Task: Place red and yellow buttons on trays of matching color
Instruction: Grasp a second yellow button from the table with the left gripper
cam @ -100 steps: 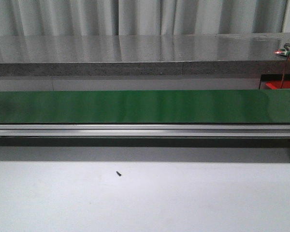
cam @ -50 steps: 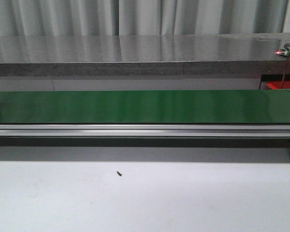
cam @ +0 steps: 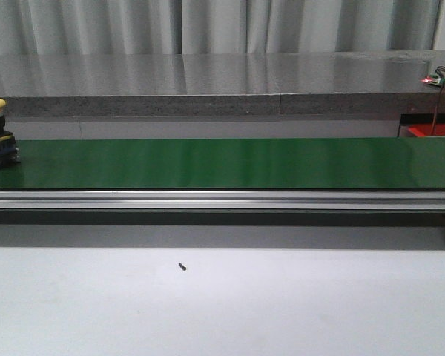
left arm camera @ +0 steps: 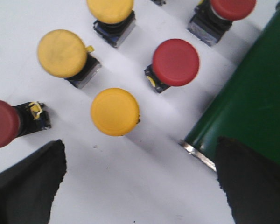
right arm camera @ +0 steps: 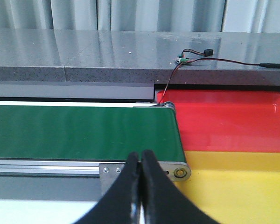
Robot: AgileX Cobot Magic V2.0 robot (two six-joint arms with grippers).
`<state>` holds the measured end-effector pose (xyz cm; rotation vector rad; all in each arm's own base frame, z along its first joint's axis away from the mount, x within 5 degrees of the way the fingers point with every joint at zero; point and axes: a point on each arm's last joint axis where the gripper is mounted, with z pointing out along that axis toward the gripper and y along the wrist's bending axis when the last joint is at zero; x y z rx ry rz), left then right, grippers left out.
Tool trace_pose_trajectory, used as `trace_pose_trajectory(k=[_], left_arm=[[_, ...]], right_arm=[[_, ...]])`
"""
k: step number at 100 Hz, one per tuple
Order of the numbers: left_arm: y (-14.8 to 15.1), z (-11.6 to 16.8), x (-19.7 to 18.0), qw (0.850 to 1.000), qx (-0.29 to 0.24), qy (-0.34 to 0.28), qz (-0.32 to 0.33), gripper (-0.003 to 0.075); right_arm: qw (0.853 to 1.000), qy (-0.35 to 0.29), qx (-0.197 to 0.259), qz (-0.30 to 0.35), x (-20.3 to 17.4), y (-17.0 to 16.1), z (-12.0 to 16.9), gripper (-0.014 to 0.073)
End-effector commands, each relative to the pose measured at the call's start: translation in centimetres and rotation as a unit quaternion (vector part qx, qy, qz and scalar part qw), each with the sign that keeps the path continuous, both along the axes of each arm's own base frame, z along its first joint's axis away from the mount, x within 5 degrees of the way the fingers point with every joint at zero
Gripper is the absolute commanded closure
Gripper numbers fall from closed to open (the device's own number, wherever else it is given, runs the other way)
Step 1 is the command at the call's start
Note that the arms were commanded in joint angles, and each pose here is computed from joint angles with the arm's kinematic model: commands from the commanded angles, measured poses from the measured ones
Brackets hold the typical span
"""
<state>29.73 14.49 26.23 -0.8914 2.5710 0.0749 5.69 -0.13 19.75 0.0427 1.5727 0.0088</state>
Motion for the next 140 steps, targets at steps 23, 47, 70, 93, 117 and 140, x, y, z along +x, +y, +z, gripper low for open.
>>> trace_pose_trajectory(k=[23,47,70,93,117,140], left_arm=[[1.5,0.2,0.3,0.999,0.012,-0.029,0.025,0.0094],[2.0,-2.2,1.5,0.999,0.001,-0.017,0.027,0.0097],[2.4,-3.6,2.2,1.000,-0.001,-0.014,0.027,0.0104],[2.6,-4.5,2.5,1.000,-0.003,-0.009,0.027,0.0270],[2.7,-4.6,2.8,0.999,0.001,-0.018,0.027,0.0472],[2.4,-4.0,2.3,1.000,-0.002,-0.009,0.025,0.0564]], right_arm=[[0.998,-0.057,-0.006,0.000,-0.3,0.0,1.4,0.0664],[0.998,-0.057,-0.006,0.000,-0.3,0.0,1.4,0.0664],[0.998,-0.057,-0.006,0.000,-0.3,0.0,1.4,0.0664],[0.998,-0.057,-0.006,0.000,-0.3,0.0,1.4,0.0664],[0.998,-0.057,-0.006,0.000,-0.3,0.0,1.4,0.0664],[0.998,-0.057,-0.006,0.000,-0.3,0.0,1.4,0.0664]])
